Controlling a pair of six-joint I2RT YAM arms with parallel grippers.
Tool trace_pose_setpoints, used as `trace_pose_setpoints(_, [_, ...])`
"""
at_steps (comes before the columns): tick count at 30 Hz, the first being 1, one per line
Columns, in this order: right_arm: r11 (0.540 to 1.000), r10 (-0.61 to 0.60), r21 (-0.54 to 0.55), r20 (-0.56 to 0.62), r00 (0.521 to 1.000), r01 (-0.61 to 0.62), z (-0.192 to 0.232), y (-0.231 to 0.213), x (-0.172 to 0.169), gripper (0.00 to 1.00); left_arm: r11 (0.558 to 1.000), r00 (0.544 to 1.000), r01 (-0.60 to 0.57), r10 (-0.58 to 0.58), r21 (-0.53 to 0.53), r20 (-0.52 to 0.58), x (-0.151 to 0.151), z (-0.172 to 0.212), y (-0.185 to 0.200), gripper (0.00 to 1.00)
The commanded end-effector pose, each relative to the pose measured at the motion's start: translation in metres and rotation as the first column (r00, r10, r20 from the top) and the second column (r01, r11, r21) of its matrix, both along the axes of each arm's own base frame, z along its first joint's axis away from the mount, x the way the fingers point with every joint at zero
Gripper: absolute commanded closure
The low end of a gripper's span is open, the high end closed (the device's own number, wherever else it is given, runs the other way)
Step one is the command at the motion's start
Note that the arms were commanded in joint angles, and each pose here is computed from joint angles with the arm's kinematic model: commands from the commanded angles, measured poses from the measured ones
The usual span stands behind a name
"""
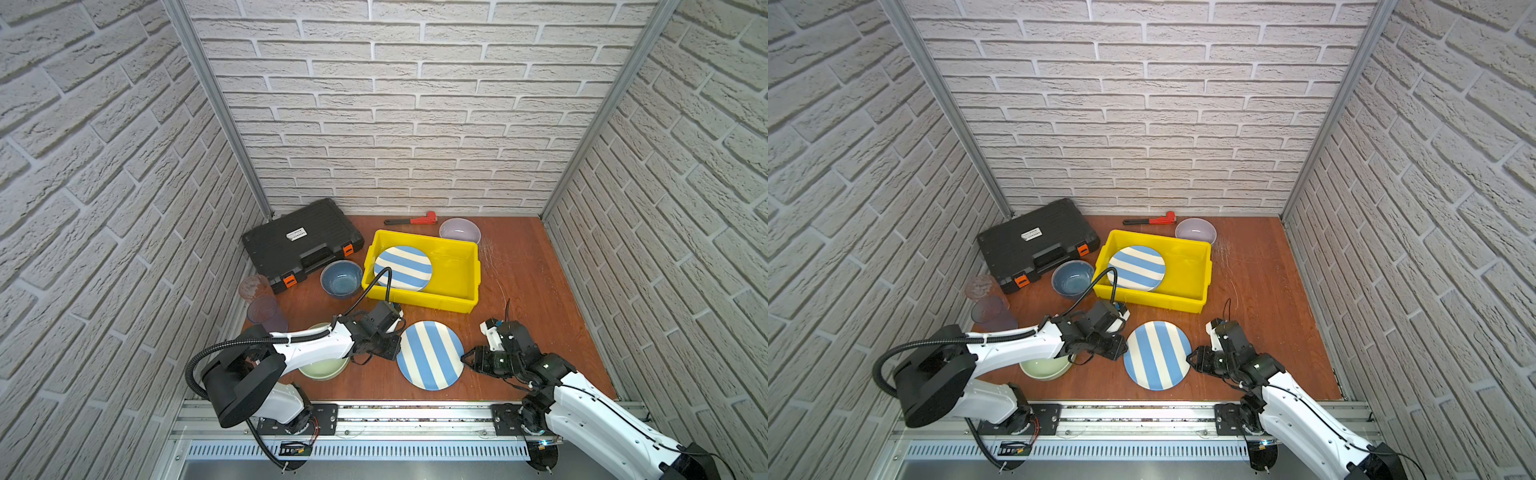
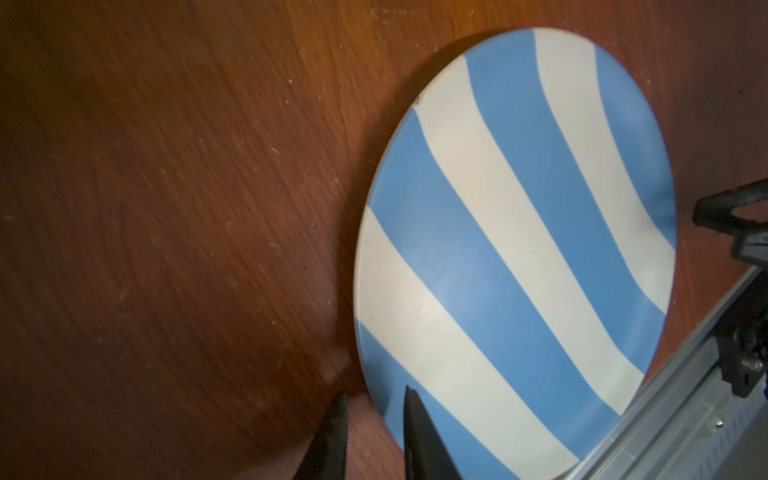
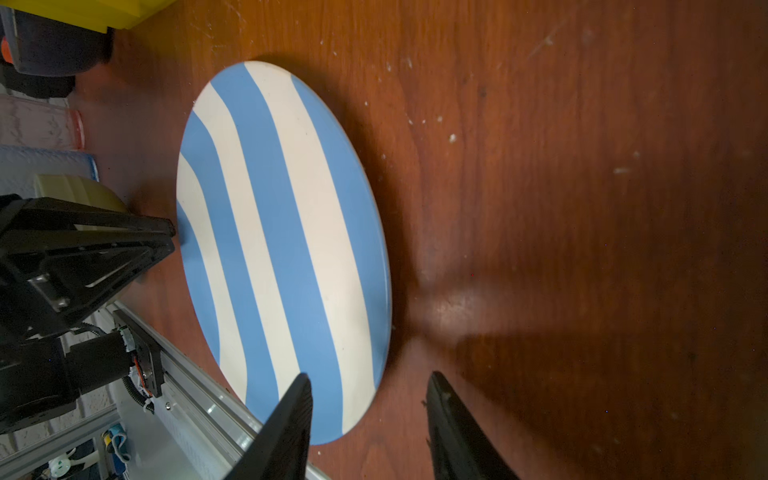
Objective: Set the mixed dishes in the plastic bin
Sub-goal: 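Lower the right gripper to the table striped plate's edge nearest the robot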
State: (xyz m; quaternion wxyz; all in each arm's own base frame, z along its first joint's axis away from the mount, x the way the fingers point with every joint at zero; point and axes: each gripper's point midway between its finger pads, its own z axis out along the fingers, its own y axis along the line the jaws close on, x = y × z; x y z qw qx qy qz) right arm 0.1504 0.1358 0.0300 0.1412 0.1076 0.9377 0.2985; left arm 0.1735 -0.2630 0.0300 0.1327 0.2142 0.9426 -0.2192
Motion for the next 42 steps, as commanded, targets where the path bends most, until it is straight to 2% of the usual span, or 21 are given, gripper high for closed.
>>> trace_pose_setpoints(1, [0.999,-0.008,0.038,0.012,1.000,0.007,-0.001,0.006,0.004,0.54,1.000,1.000,0.005,-0.005,0.000,-0.009,-0.002,-0.008,-0.002,0.78])
trace_pose_setpoints(9, [0.999,-0.026,0.040,-0.014,1.000,0.027,-0.012,0.006,0.004,0.56,0.999,0.999,-0.028,0.029,0.032,-0.016,-0.001,-0.017,0.005,0.82])
trace_pose_setpoints(27, [0.993,-0.005,0.120,0.001,1.000,0.005,-0.013,0.023,0.015,0.65,0.998,0.998,-0.032,0.035,0.057,-0.048,-0.006,-0.037,0.008,0.86])
trace_pose_setpoints(42, [0.974,0.030,0.224,0.046,0.999,-0.040,0.005,0.043,0.028,0.72,0.997,0.997,-0.034,0.039,0.074,-0.068,-0.006,-0.048,0.007,0.87])
